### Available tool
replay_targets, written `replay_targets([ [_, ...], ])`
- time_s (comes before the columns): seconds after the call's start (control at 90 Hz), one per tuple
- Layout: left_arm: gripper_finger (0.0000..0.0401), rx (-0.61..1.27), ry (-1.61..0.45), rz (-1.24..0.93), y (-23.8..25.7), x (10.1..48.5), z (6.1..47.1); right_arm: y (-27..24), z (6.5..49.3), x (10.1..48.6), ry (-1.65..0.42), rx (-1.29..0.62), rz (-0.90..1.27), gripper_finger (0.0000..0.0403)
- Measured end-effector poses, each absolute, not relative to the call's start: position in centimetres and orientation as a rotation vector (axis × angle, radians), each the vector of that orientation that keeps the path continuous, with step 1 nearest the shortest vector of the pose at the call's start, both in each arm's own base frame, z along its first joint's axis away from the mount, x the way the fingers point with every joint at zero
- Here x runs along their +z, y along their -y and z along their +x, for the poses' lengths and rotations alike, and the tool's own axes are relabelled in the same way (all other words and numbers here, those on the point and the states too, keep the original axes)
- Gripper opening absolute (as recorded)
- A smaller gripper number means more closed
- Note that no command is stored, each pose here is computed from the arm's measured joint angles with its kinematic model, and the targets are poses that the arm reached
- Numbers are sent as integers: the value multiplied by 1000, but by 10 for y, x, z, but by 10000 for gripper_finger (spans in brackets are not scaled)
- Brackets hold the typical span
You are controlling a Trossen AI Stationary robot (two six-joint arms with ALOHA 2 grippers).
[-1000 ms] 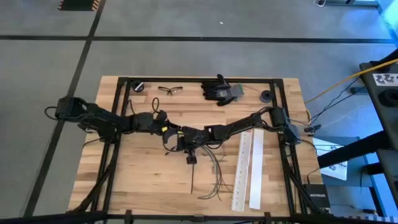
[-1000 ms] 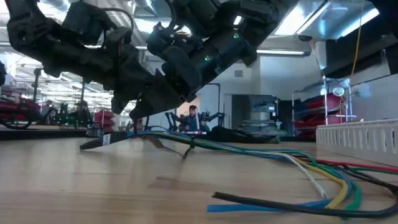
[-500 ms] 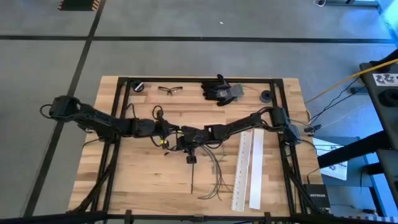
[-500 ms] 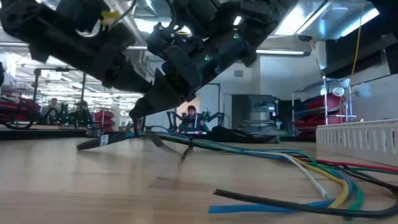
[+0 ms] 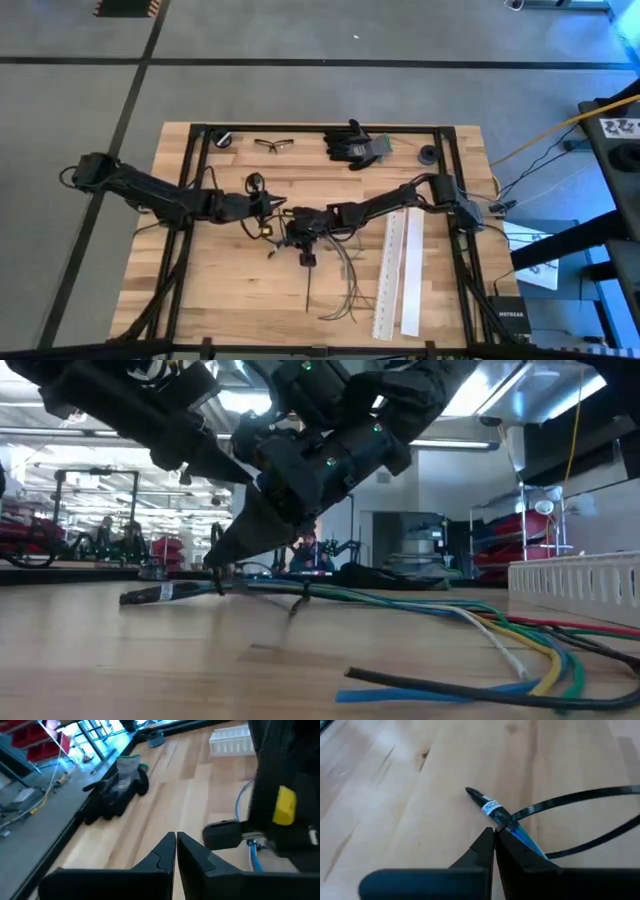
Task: Ziptie cables
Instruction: Wrap the zip tie on the cables
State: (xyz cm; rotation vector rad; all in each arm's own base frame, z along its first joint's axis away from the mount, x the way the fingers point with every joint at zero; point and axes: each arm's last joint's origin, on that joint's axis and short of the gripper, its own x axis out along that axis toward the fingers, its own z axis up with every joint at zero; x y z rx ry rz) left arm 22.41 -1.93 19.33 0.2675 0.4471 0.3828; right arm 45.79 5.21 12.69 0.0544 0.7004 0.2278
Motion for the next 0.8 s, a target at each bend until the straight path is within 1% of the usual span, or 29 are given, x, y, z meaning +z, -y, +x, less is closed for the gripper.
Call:
replay_targets([
  [0.067, 0, 380, -454, 239, 21, 192, 223, -52, 460, 131, -688, 225, 53, 12],
  [0.133, 0, 384, -442, 191, 22, 192, 223, -53, 464, 136, -671, 226, 52, 29],
  [0.233, 0, 392, -438, 152, 22, 191, 223, -53, 466, 140, -670, 231, 34, 68],
  [0.333, 0, 399, -459, 134, 21, 189, 222, -53, 466, 144, -722, 246, -5, 111],
  [0.444, 6, 402, -473, 121, 21, 187, 221, -51, 468, 162, -797, 233, -87, 149],
  [0.533, 24, 402, -462, 118, 21, 190, 220, -50, 468, 186, -823, 207, -178, 167],
  [0.633, 53, 405, -442, 98, 21, 201, 217, -46, 466, 210, -812, 196, -260, 177],
  [0.8, 104, 396, -465, 52, 22, 229, 202, -26, 454, 228, -797, 177, -255, 179],
])
